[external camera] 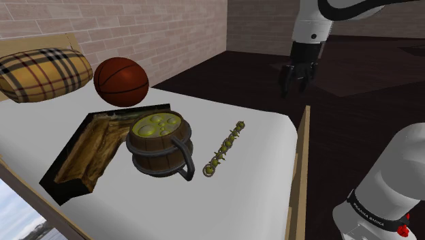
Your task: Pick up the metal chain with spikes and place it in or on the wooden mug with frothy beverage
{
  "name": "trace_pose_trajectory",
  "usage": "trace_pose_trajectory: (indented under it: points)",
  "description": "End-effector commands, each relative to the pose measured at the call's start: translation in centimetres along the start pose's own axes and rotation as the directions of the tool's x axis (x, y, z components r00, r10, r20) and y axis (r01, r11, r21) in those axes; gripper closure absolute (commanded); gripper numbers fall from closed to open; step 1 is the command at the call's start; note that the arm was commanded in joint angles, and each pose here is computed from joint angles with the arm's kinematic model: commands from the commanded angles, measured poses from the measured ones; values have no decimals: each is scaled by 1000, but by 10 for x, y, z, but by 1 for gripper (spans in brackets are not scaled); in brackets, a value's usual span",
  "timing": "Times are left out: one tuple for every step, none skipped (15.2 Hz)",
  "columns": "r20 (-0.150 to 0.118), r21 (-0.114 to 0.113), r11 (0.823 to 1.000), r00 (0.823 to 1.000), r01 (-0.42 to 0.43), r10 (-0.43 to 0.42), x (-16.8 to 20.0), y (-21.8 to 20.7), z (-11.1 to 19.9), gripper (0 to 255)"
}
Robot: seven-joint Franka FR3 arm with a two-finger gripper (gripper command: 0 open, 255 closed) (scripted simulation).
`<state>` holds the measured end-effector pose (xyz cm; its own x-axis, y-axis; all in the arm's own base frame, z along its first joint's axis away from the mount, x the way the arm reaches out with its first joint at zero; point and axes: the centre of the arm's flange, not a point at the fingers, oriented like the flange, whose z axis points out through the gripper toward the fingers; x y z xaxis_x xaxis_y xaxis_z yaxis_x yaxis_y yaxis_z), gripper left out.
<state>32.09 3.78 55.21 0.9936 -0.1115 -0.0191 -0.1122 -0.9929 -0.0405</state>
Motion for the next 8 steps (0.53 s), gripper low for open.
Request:
trace_pose_trajectory:
  points:
    - [0,0,1000,1000,0,0,0,0,0,0]
    - [-3,-10,1000,1000,-29,29,1,-14,5,0]
    - [-7,-20,998,998,-59,58,2,-27,10,0]
    - [-10,-30,996,996,-88,88,3,-41,16,0]
    - [-14,-39,992,993,-117,117,5,-54,21,0]
    - [-19,-49,988,989,-146,145,8,-68,27,0]
    - [-23,-58,983,984,-175,174,10,-81,32,0]
    - [-28,-67,977,979,-204,203,14,-94,38,0]
